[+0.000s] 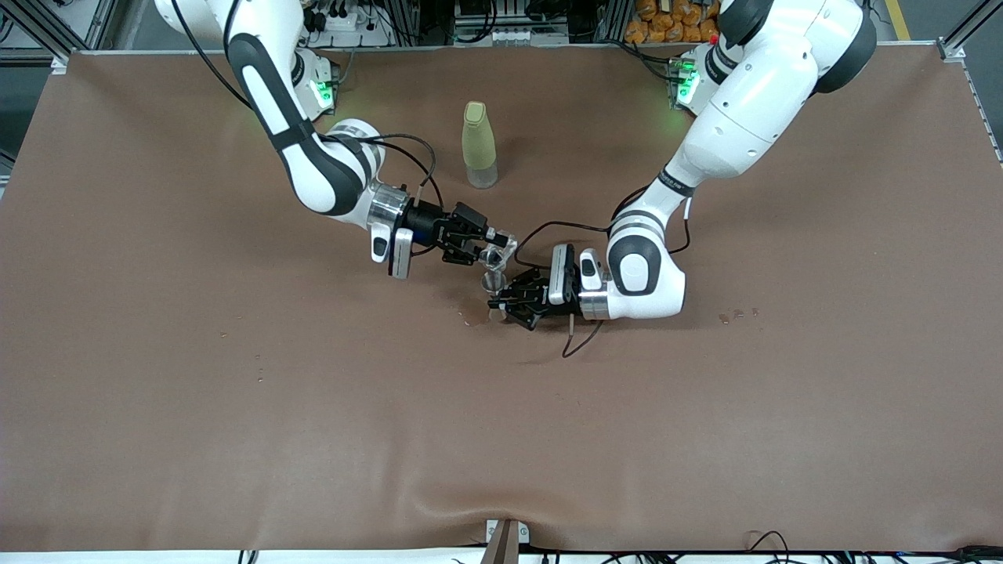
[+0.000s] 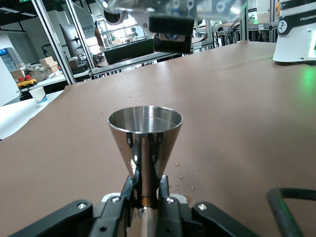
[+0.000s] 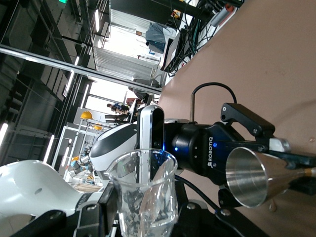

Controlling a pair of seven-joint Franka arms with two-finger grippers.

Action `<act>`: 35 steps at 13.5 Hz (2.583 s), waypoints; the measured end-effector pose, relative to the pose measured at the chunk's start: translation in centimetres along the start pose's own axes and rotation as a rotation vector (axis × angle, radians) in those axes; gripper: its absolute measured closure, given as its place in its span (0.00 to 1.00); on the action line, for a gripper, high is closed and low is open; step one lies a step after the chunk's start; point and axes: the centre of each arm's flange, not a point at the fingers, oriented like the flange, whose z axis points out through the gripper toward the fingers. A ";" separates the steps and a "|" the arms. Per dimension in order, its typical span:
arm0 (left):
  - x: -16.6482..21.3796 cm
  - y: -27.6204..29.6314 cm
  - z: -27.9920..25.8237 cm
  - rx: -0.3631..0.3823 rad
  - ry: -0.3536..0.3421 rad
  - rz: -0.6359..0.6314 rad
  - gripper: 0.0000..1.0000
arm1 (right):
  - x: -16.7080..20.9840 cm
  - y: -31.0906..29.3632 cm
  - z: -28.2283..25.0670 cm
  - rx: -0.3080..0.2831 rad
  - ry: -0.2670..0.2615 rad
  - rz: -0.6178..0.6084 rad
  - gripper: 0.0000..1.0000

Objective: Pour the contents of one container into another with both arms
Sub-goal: 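Tilt the beaker further with the right gripper, pouring liquid into the jigger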

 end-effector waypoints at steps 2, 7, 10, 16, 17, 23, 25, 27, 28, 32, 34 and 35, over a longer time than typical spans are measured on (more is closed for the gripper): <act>0.0 0.0 0.0 0.000 0.000 0.000 0.78 | 0.1 -0.2 0.2 0.004 0.000 0.017 0.50; 0.0 0.0 0.0 0.000 0.000 0.000 0.78 | 0.1 -0.2 0.2 0.005 -0.001 0.064 0.50; 0.0 0.0 0.0 0.000 0.000 -0.001 0.78 | 0.1 -0.2 0.2 0.005 -0.001 0.086 0.50; -0.1 0.1 0.0 -0.001 0.000 -0.002 0.78 | 0.1 -0.2 0.2 0.005 0.001 0.170 0.50; -0.1 0.1 0.0 -0.001 0.000 -0.002 0.78 | 0.2 -0.1 0.2 0.004 0.002 0.179 0.50; -0.1 0.1 0.0 -0.001 0.000 -0.002 0.78 | -0.3 1.1 0.3 -0.013 -0.004 0.241 0.50; -0.1 0.1 0.0 -0.001 0.000 -0.007 0.78 | -0.3 1.2 0.3 -0.013 -0.004 0.286 0.50; -0.1 0.1 0.0 -0.001 0.000 -0.009 0.78 | -0.2 1.1 0.5 -0.008 -0.004 0.321 0.50; -0.1 0.1 0.0 -0.001 0.000 -0.010 0.78 | -0.2 1.0 0.6 -0.005 -0.005 0.336 0.50; -0.1 0.1 0.0 -0.001 0.000 -0.010 0.78 | -0.3 1.1 0.8 0.004 -0.010 0.379 0.50; -0.1 0.1 0.0 -0.001 0.000 -0.010 0.78 | -0.4 1.3 0.8 0.002 -0.012 0.397 0.50; -0.1 0.1 0.0 -0.001 0.000 -0.010 0.78 | -0.4 1.3 0.9 0.001 -0.013 0.410 0.50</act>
